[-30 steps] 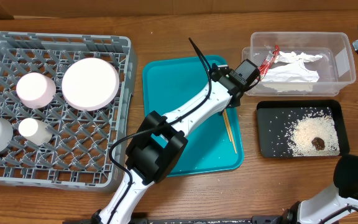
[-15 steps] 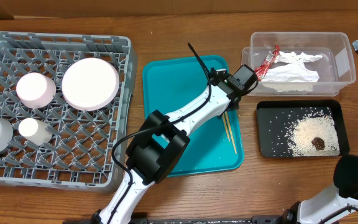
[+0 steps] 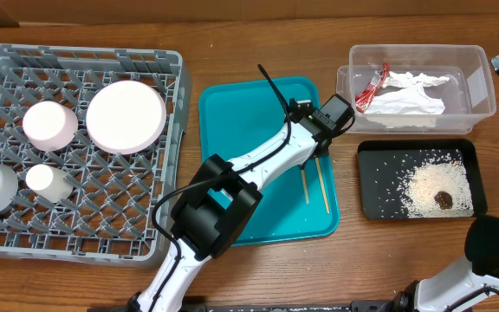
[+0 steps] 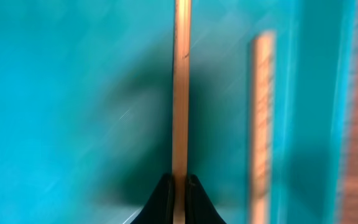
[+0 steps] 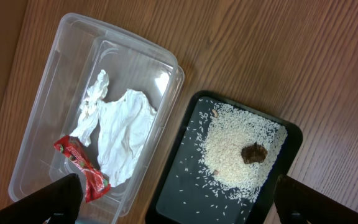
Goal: Sort waste into correct bins and load items into the dishwasher
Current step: 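Carry the chopstick to the rack and stand it in the rack's right side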
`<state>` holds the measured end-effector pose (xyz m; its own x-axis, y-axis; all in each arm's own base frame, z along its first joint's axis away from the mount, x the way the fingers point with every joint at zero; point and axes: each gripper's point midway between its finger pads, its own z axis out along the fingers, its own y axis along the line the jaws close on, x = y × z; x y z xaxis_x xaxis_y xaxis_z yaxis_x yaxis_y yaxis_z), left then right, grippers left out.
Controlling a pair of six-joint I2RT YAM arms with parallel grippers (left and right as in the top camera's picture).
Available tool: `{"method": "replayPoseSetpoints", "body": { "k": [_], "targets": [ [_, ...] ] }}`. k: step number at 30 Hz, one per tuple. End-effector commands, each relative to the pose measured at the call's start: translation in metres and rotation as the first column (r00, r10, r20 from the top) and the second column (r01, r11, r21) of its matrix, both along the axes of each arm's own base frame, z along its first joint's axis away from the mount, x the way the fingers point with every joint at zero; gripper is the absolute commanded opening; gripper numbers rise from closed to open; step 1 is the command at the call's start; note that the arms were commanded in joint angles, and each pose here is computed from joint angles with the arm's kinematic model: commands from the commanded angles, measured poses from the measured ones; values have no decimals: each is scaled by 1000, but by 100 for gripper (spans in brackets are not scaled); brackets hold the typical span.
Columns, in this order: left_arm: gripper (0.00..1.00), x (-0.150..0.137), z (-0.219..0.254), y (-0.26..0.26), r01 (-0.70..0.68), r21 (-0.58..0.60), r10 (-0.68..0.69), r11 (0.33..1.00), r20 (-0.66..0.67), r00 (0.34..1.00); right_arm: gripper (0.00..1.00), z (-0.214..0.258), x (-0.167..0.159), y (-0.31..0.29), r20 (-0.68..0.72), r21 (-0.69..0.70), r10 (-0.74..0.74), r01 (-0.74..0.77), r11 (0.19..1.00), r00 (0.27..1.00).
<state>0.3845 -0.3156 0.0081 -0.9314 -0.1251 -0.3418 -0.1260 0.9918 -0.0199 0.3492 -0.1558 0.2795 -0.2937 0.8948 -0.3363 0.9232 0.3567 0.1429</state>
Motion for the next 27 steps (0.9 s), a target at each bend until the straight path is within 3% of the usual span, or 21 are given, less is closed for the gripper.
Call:
{"method": "replayPoseSetpoints", "body": {
  "k": [1,8,10,13,16,20,23,27],
  "targets": [
    [4,-6,10,13,58,27,-55,998,-74,996,100,9,1,-1,27,-17,-1,1,1000,1000],
    [4,12,143,64,321,87,-324,943,18,946,100,9,1,-1,27,-17,0,1,1000,1000],
    [4,11,172,91,348,110,-354,931,36,935,100,9,1,-1,27,-17,-1,1,1000,1000],
    [4,14,225,170,433,212,-452,876,48,891,100,9,1,-1,27,-17,0,1,1000,1000],
    [4,10,236,224,433,232,-446,871,5,895,100,9,1,-1,27,-17,0,1,1000,1000],
    [4,-7,215,253,516,64,-510,854,-90,855,100,9,1,-1,27,-17,-1,1,1000,1000],
    [4,-8,197,262,469,-77,-474,880,-74,878,100,9,1,-1,27,-17,-1,1,1000,1000],
    [4,-9,177,283,351,-124,-365,928,-106,925,100,9,1,-1,27,-17,-1,1,1000,1000]
  ]
}}
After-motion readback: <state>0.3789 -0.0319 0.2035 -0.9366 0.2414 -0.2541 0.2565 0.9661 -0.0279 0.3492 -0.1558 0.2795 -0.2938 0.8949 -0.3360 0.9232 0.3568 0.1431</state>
